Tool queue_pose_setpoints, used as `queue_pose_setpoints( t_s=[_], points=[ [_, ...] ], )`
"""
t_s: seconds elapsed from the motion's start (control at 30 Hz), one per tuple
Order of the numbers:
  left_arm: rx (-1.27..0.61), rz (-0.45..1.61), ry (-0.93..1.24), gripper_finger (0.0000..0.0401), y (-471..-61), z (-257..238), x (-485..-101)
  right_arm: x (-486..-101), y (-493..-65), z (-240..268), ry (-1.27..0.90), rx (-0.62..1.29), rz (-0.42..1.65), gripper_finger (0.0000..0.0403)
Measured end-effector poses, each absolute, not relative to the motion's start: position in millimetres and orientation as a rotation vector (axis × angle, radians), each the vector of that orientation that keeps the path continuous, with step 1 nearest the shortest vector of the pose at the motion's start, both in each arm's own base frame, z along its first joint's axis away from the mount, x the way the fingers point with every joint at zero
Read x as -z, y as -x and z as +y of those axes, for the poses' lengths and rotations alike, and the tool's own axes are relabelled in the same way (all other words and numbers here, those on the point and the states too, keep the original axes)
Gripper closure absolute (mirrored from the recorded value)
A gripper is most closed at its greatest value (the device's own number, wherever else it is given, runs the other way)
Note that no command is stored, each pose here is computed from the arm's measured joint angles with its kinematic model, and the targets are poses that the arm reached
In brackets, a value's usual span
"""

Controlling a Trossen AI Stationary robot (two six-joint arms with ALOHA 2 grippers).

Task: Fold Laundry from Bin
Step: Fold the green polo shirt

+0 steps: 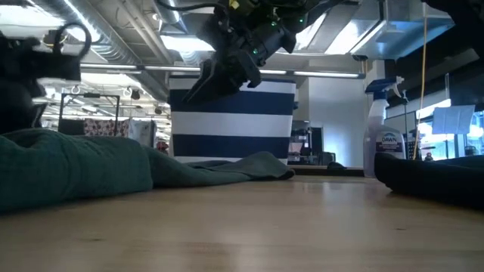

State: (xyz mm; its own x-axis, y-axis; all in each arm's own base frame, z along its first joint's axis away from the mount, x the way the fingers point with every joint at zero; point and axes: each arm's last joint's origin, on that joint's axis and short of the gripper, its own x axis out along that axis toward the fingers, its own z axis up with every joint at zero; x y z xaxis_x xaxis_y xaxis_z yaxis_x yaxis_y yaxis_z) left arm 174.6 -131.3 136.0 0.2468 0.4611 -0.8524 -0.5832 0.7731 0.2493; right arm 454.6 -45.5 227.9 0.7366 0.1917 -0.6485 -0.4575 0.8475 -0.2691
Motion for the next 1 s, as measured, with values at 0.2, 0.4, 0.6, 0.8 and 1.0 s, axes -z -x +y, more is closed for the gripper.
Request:
queue_pose_setpoints(
  t_s=[0.2,0.4,0.6,0.8,1.0],
  points=[
    [-0.826,1.288,0.122,0.0265,-161.8,-117.9,-133.2,-225.4,-454.9,-38.6,0.428,-0.385,0.665,0.0233],
    [-0.985,1.318,0.048,0.0265,-152.0,-117.1,-152.7,-224.4,-453.9,-39.5,0.423,-0.387,0.679,0.0233],
    [-1.147,1.361,0.034,0.0265,-143.7,-116.2,-169.6,-224.3,-453.8,-39.8,0.424,-0.387,0.68,0.0233],
    [-1.219,1.424,0.077,0.0265,-139.7,-116.1,-172.3,-223.1,-452.7,-40.2,0.437,-0.379,0.701,0.0233],
    [-1.192,1.279,0.04,0.0265,-150.9,-120.7,-189.9,-217.7,-447.3,-42.8,0.494,-0.346,0.797,0.0233]
  ],
)
